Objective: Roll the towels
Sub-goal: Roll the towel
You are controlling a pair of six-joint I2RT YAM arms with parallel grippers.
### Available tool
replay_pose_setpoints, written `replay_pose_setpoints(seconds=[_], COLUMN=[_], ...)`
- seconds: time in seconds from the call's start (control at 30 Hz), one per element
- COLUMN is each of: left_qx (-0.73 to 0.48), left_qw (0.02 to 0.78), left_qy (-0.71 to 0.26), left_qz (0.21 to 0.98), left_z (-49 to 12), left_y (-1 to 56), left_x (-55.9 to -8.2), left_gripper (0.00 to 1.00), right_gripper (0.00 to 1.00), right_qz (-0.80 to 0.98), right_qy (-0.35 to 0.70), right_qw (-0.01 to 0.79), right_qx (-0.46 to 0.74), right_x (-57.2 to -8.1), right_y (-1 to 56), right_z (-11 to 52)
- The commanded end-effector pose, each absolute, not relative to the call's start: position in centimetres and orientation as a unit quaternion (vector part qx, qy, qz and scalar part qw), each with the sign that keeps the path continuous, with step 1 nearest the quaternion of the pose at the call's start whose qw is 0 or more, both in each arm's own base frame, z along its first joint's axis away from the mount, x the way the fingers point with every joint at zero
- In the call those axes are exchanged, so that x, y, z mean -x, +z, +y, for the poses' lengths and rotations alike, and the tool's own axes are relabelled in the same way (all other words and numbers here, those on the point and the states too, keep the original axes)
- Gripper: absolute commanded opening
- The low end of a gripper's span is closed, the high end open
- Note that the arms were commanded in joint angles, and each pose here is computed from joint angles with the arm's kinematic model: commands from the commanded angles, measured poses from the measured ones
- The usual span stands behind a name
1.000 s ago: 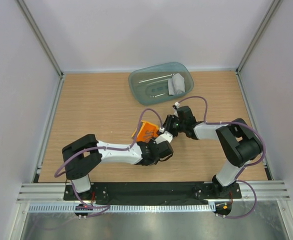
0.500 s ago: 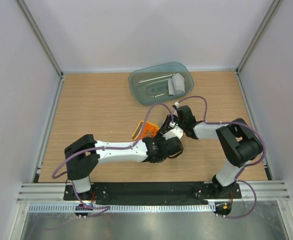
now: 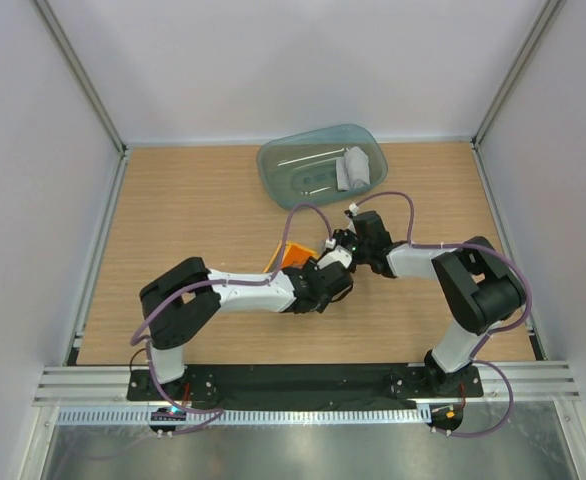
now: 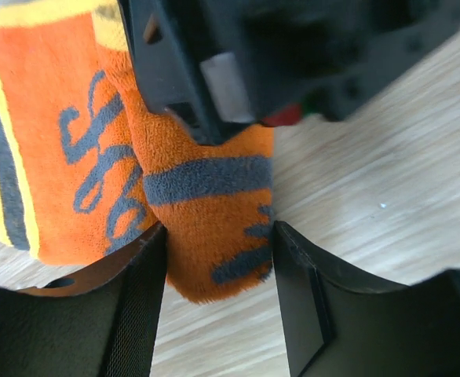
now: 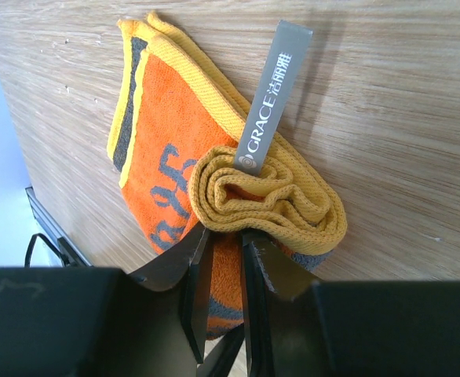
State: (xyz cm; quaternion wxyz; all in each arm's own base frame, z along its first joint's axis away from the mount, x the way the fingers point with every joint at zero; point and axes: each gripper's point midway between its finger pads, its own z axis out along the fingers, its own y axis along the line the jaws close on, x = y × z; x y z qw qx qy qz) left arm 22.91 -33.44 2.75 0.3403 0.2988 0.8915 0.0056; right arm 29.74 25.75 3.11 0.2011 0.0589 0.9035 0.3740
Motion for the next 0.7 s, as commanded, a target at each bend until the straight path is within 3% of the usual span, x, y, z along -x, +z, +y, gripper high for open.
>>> replay_pose_setpoints(seconds=[0.0,0.2,0.47,0.53,0.67], left_qx=[-0.286,-0.280,-0.271,-0.263,-0.244], left_qw=[0.340,0.327,0.312,0.310,0.299], left_qy=[-0.030,-0.026,-0.022,-0.035,-0.068], left_qz=[0.895,0.902,0.910,0.913,0.920], left_z=[-34.5,-33.8,-32.9,-32.9,-32.6], left_y=[1.8,-0.1,-1.5,-1.3,-1.4], left_x=[-23.1,-22.5,-22.2,-22.2,-21.9], left_gripper=[0.55,0.49,0.16,0.11,0.07], right_gripper=[0.27,0.27,0.27,0.30,0.49], right_qz=[0.938,0.939,0.942,0.944,0.951], right_qy=[0.300,0.299,0.291,0.287,0.255], right_qw=[0.161,0.156,0.155,0.154,0.166], right_qx=[-0.069,-0.066,-0.059,-0.052,-0.046], right_x=[-27.7,-27.8,-27.8,-27.8,-29.0], right_y=[-0.7,-0.9,-0.7,-0.4,0.6], right_z=[23.3,23.4,23.2,23.2,22.0])
